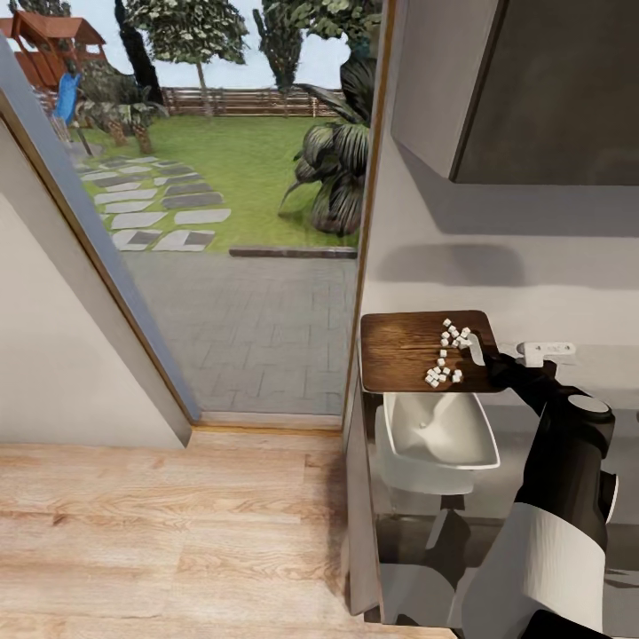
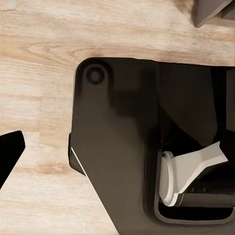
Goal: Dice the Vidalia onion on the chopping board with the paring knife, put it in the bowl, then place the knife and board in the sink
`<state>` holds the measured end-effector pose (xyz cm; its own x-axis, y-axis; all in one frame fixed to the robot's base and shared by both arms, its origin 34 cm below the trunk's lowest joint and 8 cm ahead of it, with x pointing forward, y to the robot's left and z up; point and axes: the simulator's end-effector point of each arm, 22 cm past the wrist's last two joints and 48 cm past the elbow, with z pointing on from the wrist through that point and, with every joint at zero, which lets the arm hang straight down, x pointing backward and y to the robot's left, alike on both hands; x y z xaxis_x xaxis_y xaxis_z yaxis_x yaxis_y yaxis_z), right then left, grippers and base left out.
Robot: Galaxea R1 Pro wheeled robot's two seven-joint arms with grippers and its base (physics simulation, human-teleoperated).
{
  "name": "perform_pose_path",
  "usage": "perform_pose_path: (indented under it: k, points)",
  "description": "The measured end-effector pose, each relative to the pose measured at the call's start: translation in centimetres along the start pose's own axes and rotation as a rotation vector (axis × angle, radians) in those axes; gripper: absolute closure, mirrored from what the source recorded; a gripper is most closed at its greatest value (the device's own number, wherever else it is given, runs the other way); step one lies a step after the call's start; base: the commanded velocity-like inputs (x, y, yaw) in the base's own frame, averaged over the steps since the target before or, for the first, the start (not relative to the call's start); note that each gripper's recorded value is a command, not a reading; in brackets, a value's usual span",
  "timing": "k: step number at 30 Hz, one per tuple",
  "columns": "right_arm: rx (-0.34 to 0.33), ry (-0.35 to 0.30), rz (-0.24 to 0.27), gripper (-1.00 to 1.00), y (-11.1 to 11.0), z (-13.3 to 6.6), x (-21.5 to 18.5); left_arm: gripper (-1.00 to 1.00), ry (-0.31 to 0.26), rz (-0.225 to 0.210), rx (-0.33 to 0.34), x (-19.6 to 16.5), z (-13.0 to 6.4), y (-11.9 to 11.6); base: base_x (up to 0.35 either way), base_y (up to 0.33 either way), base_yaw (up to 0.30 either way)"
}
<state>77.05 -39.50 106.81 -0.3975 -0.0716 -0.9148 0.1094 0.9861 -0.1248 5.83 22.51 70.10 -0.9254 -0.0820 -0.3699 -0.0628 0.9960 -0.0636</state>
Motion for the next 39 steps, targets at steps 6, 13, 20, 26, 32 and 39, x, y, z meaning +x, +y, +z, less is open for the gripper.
perform_pose_path:
  k: [6, 13, 20, 26, 32, 39]
  points:
    - [0.001, 0.001, 0.001, 1.00, -0.1, 0.0, 0.0, -1.00, 0.000, 0.000, 0.000, 0.0, 0.0, 0.0, 0.000, 0.000, 0.000]
    - [0.011, 0.005, 0.011, 1.00, -0.6, -0.1, 0.4, -1.00, 0.000, 0.000, 0.000, 0.0, 0.0, 0.0, 0.000, 0.000, 0.000]
    - [0.009, 0.006, 0.013, 1.00, -0.5, 0.0, 0.5, -1.00, 0.000, 0.000, 0.000, 0.0, 0.0, 0.0, 0.000, 0.000, 0.000]
    - [0.006, 0.001, 0.009, 1.00, -0.4, 0.0, 0.4, -1.00, 0.000, 0.000, 0.000, 0.0, 0.0, 0.0, 0.000, 0.000, 0.000]
    - [0.002, -0.008, -0.002, 1.00, -0.3, 0.1, 0.3, -1.00, 0.001, 0.000, 0.000, 0.0, 0.0, 0.0, 0.000, 0.000, 0.000]
    - [-0.004, -0.011, -0.010, 1.00, -0.2, 0.5, 1.1, -1.00, 0.001, 0.000, 0.000, 0.0, 0.0, 0.0, 0.000, 0.000, 0.000]
